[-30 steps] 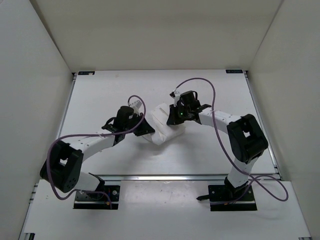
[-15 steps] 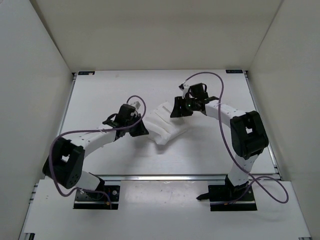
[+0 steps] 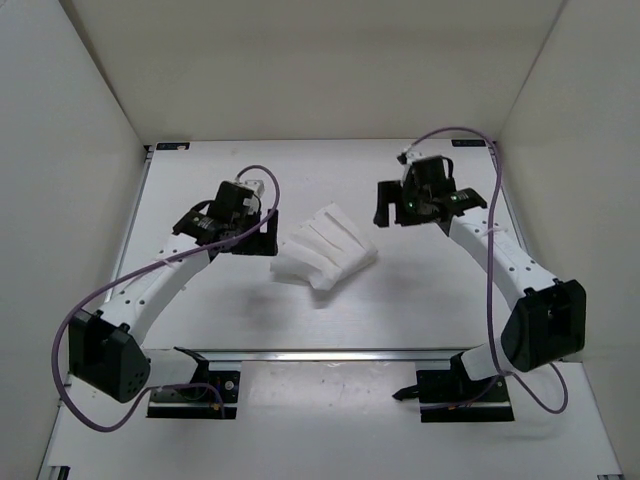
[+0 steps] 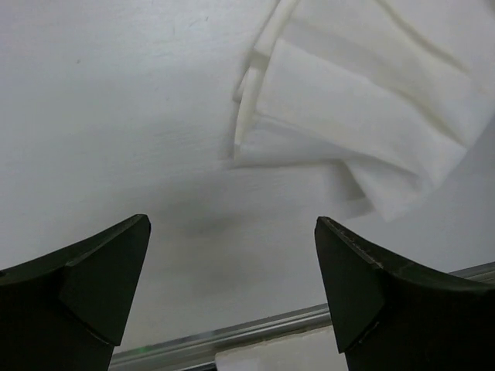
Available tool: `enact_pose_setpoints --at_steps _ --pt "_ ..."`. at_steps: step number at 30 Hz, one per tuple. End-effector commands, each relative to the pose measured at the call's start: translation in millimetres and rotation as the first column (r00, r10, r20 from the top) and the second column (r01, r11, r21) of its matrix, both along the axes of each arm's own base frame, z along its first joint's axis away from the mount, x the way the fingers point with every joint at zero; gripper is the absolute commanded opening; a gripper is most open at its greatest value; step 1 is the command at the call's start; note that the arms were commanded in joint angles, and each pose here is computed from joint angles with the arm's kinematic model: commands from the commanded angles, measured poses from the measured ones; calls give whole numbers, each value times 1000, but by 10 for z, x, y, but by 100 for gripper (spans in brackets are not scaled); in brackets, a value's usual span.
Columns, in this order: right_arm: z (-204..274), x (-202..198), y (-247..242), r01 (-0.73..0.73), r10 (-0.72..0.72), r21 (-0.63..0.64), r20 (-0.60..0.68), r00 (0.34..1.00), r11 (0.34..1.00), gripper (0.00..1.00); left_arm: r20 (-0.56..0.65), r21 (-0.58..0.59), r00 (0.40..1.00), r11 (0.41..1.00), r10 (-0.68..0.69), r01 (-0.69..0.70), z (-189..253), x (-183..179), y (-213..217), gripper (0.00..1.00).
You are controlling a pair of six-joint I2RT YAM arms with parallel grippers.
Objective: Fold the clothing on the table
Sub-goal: Fold the skirt
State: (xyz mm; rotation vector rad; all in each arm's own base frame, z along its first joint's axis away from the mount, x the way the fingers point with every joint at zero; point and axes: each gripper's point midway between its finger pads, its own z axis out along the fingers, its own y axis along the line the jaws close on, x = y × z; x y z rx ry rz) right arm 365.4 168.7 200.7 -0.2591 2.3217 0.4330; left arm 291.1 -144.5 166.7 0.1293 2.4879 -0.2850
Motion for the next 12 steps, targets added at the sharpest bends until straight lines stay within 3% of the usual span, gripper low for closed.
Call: enact_pose_setpoints --at_steps 1,6,12 --pt "-433 -364 -400 121 -130 -80 -118 984 989 79 -39 113 999 994 11 -7 -109 -239 281 99" --pt "-640 -563 -553 165 -160 12 -179 971 986 79 -50 134 998 991 24 -17 -230 -391 379 98" --pt "-873 -661 -510 155 -157 -29 -225 962 988 81 -71 137 997 990 37 -27 -309 -446 370 99"
